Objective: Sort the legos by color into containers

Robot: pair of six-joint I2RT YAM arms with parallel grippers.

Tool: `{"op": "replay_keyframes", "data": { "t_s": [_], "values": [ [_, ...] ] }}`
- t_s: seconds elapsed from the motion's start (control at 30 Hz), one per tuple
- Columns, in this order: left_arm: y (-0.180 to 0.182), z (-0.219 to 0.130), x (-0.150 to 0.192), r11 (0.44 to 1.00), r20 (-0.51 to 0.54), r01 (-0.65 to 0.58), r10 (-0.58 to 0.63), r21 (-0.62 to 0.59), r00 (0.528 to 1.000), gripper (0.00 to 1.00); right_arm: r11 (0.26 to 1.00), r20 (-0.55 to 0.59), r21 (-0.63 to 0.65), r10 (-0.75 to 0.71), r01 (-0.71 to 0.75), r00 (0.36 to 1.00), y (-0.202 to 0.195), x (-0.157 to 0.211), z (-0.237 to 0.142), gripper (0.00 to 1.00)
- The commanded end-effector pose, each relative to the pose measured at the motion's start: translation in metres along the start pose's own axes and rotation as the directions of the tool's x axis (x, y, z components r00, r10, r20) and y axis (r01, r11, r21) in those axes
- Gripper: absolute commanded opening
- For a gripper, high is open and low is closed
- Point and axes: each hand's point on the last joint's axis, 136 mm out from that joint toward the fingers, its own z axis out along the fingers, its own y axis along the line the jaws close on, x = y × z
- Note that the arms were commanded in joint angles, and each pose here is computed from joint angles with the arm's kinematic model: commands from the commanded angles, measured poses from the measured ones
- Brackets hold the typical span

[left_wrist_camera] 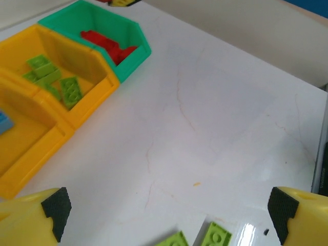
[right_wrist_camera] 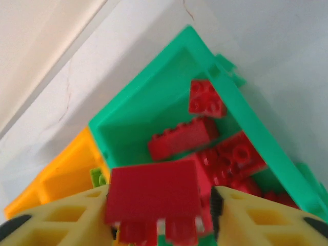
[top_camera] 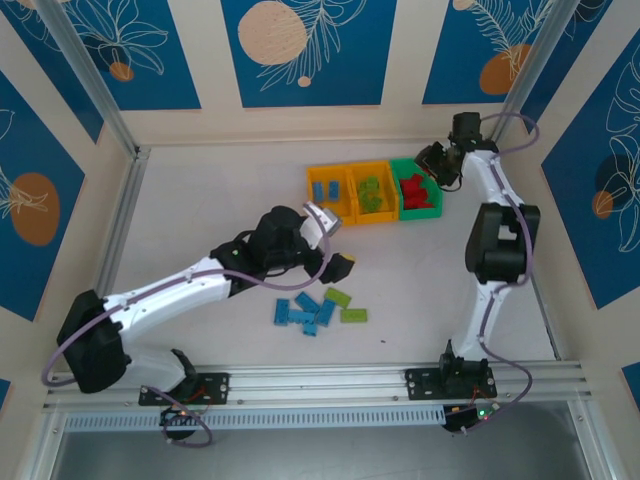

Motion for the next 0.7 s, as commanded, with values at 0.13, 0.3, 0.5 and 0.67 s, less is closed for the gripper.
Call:
{"op": "replay_keyframes", "data": {
  "t_s": [0.13,0.3,0.5,0.67],
  "values": [
    [0.042,-0.041,0.036,0.907,-0.015,0.304,-0.322,-0.292,0.947,0.97,1.0,-0.027,0.001,-0.024,0.024,0.999,0.027,0.006,-0.042,0.68],
    [0.06,-0.067,0.1,0.698,-0.12,0.458,-0.609,-0.55,0.784,0.94,0.994,-0.029,-0.1,-0.034,0.031,0.999,0.035,0.053,-0.09,0.68],
    [0.055,-0.063,0.166,0.565,-0.181,0.522,-0.77,-0.639,0.611,0.89,0.991,-0.047,-0.111,-0.077,0.071,0.996,0.014,0.113,-0.12,0.69],
    [0.061,-0.047,0.194,0.572,-0.249,0.486,-0.778,-0.661,0.577,0.74,0.99,-0.084,-0.095,-0.114,0.106,0.99,0.001,0.137,-0.133,0.69]
  ]
}}
